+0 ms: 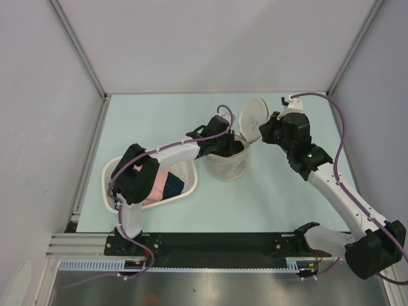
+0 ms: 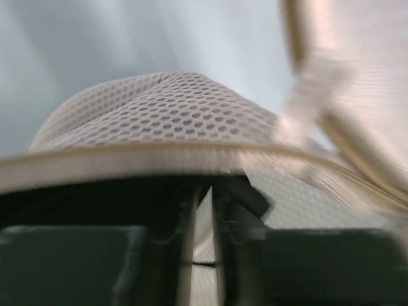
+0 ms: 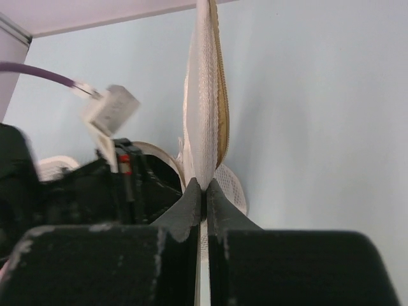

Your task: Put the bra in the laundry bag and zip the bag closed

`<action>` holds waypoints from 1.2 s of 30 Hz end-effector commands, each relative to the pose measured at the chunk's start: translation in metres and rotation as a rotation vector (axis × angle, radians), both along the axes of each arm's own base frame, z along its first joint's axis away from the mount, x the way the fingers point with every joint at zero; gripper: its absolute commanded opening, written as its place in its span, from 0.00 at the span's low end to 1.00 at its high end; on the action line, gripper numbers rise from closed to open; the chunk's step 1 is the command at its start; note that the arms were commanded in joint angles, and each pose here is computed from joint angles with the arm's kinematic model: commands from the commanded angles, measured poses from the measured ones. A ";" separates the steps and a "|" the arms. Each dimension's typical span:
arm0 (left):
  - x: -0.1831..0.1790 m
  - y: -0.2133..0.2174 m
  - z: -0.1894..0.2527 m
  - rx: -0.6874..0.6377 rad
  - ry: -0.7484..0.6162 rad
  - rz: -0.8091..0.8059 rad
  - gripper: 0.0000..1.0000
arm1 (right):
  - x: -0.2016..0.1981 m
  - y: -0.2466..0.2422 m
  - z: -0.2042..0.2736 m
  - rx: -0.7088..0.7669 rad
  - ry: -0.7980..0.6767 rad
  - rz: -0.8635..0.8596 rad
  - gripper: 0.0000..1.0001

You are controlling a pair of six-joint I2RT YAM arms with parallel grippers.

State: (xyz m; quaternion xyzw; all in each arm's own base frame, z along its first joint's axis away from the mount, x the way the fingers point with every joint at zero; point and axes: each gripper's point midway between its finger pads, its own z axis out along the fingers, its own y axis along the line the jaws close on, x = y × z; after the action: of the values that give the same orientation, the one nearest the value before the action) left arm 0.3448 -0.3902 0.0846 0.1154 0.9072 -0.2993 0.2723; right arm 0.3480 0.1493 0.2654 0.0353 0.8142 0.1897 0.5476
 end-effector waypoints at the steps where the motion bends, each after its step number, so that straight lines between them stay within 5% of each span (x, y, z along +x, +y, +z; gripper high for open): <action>1: 0.003 0.024 0.105 -0.086 -0.199 0.036 0.32 | -0.004 0.006 0.035 -0.051 -0.124 0.047 0.00; 6: -0.036 0.031 0.160 -0.237 -0.195 -0.059 0.68 | -0.014 0.023 0.024 -0.144 -0.184 0.130 0.00; 13: -0.029 0.031 0.236 -0.597 0.104 0.091 0.75 | -0.029 0.040 0.034 -0.170 -0.344 0.222 0.00; 16: -0.020 0.030 0.261 -0.665 0.121 0.160 0.87 | -0.028 0.048 0.026 -0.187 -0.328 0.259 0.00; 24: 0.003 0.016 0.261 -0.716 0.255 0.315 0.90 | -0.038 0.061 0.018 -0.256 -0.333 0.290 0.00; 32: 0.007 0.005 0.249 -0.684 0.243 0.348 0.83 | -0.050 0.071 0.024 -0.312 -0.361 0.304 0.01; 36: 0.008 0.010 0.243 -0.673 0.129 0.271 0.38 | -0.057 0.067 0.019 -0.322 -0.321 0.294 0.22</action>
State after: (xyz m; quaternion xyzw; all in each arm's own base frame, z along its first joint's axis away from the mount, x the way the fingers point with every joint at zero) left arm 0.3517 -0.3835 0.3168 -0.1417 0.7959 -0.5352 0.2449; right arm 0.2934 0.2237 0.2687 -0.2149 0.7379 0.1529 0.6212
